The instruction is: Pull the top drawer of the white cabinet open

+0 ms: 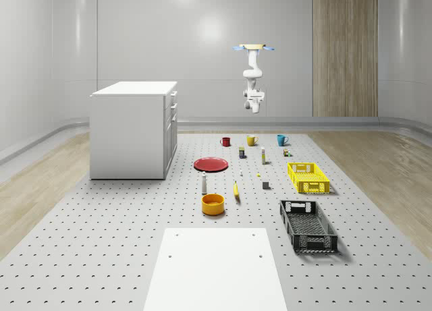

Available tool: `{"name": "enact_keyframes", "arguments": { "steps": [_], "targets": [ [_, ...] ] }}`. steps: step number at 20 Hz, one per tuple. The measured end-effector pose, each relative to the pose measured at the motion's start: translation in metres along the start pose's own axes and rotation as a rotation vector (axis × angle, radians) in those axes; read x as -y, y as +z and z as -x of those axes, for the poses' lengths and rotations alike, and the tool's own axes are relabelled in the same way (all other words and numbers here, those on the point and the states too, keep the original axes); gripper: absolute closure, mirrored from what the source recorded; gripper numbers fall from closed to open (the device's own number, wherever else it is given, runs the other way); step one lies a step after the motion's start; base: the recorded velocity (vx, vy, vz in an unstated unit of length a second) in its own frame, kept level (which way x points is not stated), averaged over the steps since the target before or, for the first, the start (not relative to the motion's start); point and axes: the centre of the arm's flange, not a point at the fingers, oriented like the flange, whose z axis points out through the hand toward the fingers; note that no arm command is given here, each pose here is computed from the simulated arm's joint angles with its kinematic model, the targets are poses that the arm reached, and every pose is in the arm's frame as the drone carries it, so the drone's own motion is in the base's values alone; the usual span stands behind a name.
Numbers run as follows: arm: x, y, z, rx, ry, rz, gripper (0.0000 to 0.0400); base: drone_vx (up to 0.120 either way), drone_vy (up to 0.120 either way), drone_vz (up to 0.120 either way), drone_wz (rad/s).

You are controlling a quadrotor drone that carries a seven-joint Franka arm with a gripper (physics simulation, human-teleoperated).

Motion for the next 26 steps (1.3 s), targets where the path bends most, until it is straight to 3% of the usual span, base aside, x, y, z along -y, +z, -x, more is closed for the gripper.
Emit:
{"name": "enact_keyframes", "arguments": {
  "steps": [5, 12, 26],
  "targets": [
    [-0.003, -0.037, 0.003, -0.003, 0.000, -0.003, 0.0074, 0.000, 0.000, 0.000, 0.000],
    [-0.001, -0.075, 0.001, -0.007, 0.000, -0.007, 0.0091, 0.000, 0.000, 0.000, 0.000],
    [-0.001, -0.093, -0.001, -0.004, 0.001, -0.025, 0.0095, 0.000, 0.000, 0.000, 0.000]
  ]
}}
